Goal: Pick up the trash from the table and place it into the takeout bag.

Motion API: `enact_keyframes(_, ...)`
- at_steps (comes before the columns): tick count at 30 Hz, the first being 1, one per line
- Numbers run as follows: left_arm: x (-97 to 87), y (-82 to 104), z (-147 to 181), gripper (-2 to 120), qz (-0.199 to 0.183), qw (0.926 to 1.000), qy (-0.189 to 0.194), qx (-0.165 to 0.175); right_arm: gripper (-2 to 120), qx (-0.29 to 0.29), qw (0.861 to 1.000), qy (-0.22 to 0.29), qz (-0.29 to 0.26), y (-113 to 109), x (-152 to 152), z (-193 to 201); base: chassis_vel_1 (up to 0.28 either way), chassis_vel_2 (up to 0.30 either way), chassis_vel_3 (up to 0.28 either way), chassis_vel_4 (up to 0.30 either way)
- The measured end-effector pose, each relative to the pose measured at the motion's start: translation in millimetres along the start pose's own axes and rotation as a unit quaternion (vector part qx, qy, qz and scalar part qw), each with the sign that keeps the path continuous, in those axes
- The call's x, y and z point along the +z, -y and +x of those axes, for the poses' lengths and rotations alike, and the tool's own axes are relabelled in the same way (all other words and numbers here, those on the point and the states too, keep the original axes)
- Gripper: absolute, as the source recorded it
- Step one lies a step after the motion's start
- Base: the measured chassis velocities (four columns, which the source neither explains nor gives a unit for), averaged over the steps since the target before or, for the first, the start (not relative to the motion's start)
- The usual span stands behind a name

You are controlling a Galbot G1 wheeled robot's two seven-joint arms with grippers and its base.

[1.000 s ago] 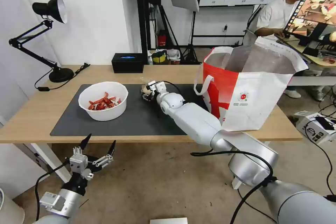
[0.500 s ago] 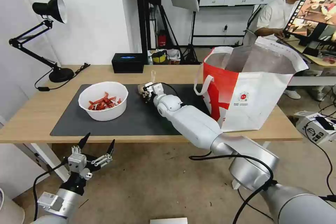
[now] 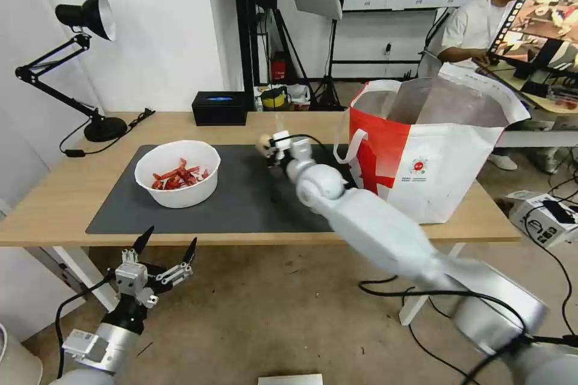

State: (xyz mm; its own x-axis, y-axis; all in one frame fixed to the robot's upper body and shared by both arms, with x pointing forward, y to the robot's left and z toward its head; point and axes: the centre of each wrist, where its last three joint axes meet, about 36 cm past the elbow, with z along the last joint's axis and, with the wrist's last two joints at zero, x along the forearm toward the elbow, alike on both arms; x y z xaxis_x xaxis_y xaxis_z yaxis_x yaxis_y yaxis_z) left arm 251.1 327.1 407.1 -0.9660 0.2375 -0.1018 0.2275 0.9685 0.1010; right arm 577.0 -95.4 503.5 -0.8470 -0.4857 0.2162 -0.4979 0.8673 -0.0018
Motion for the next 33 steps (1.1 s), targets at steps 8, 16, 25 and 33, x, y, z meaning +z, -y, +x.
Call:
enact_keyframes(8, -2.4, -1.0, 0, 100, -0.002, 1.0000, 0.002, -0.001, 7, -0.020, 0.999, 0.033, -0.008, 11, -3, 86, 0.000, 0.000, 0.000, 0.000)
enact_keyframes(16, -1.5, 3.1, -2, 100, 0.004, 1.0000, 0.004, 0.000, 7, -0.027, 0.995, 0.092, -0.003, 24, 5, 152, 0.000, 0.000, 0.000, 0.000)
enact_keyframes(25, 1.2, 9.6, -4, 100, 0.011, 0.9999, 0.004, -0.001, 7, 0.024, 0.976, 0.217, -0.003, 50, -11, 186, 0.000, 0.000, 0.000, 0.000)
enact_keyframes(33, -7.4, 19.3, -8, 100, 0.045, 0.9990, 0.003, -0.007, 7, 0.093, 0.961, 0.262, 0.002, 77, -46, 183, 0.000, 0.000, 0.000, 0.000)
